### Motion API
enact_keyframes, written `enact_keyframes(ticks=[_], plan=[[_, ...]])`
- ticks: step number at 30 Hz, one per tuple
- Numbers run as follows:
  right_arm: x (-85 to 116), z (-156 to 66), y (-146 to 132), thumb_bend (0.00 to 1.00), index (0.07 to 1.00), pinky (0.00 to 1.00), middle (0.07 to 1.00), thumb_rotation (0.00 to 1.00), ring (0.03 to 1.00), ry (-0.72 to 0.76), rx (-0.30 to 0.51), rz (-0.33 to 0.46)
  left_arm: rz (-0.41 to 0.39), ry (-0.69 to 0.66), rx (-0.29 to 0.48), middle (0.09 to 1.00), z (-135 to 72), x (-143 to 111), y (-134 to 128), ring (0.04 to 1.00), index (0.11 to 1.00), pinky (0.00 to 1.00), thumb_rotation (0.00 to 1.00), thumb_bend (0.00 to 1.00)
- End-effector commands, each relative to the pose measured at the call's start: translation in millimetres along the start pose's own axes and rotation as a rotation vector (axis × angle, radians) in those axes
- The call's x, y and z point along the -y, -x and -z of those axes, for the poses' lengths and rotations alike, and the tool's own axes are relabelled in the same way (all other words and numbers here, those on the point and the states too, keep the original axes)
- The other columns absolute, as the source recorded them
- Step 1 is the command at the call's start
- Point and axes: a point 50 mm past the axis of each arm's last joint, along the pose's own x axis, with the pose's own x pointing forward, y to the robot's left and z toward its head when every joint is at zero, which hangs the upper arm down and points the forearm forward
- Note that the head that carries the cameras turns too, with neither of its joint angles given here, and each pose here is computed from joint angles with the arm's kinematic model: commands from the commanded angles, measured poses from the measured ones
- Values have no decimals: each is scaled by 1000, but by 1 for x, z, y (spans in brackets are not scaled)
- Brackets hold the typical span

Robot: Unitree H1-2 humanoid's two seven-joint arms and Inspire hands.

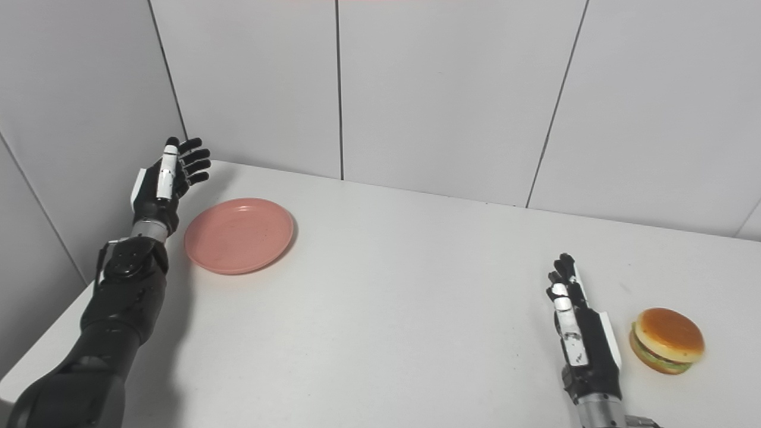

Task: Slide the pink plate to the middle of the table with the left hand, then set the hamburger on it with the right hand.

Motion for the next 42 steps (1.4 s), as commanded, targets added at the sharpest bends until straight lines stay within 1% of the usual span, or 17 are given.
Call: enact_keyframes(ticks=[1,2,3,7,9,12,15,19,21,24,27,32,33,36,39,42], plan=[[-2,18,18,464,1000,1000,1000,884,1000,-26,-32,14,0,-7,121,769,-40,-5,-24,790,743,773,1000,536],[-2,18,18,461,1000,1000,1000,882,1000,-28,-31,14,1,-11,102,770,-37,-9,-24,793,744,777,1000,535],[-2,18,19,462,1000,1000,1000,881,1000,-30,-31,14,3,-13,89,786,-35,-11,-24,812,757,810,1000,555],[-2,18,19,483,1000,1000,1000,882,1000,-30,-36,15,0,19,46,781,-28,-18,-24,800,754,785,1000,564],[-2,16,20,481,1000,1000,1000,884,1000,-30,-36,19,5,16,38,782,-24,-21,-23,801,746,785,1000,570],[-2,16,19,459,1000,1000,1000,881,1000,-30,-32,18,12,0,27,794,-19,-23,-21,813,760,805,1000,586],[-2,15,20,488,1000,1000,1000,893,1000,-32,-29,17,-1,20,-6,795,-15,-17,-18,814,767,794,1000,530],[-1,14,20,473,1000,1000,1000,894,1000,-39,-26,19,-25,34,-46,793,-7,-8,-13,822,759,798,1000,507],[0,14,20,473,1000,1000,1000,885,1000,-42,-23,20,-31,44,-55,791,-4,-6,-11,822,753,803,1000,487],[0,14,19,499,1000,1000,1000,877,1000,-41,-20,21,-25,33,-60,796,1,-4,-6,825,761,808,1000,476],[-1,14,19,508,1000,1000,1000,884,1000,-48,-30,17,-20,22,-52,795,3,-2,-3,821,763,800,1000,482],[0,13,20,503,1000,1000,1000,884,1000,-50,-22,23,-5,18,-75,796,12,-1,2,821,767,798,1000,509],[0,13,21,498,1000,1000,1000,872,1000,-53,-22,24,-6,14,-76,788,15,0,4,815,759,788,1000,517],[1,11,22,503,1000,1000,1000,882,1000,-41,-31,23,-8,8,-76,769,20,1,8,797,744,777,984,534],[1,12,21,491,1000,1000,1000,880,1000,-39,-24,20,-6,20,-85,764,23,3,11,793,739,778,968,539],[1,12,21,508,1000,1000,1000,880,1000,-42,-24,22,-2,33,-92,770,25,4,13,799,744,782,970,538]])
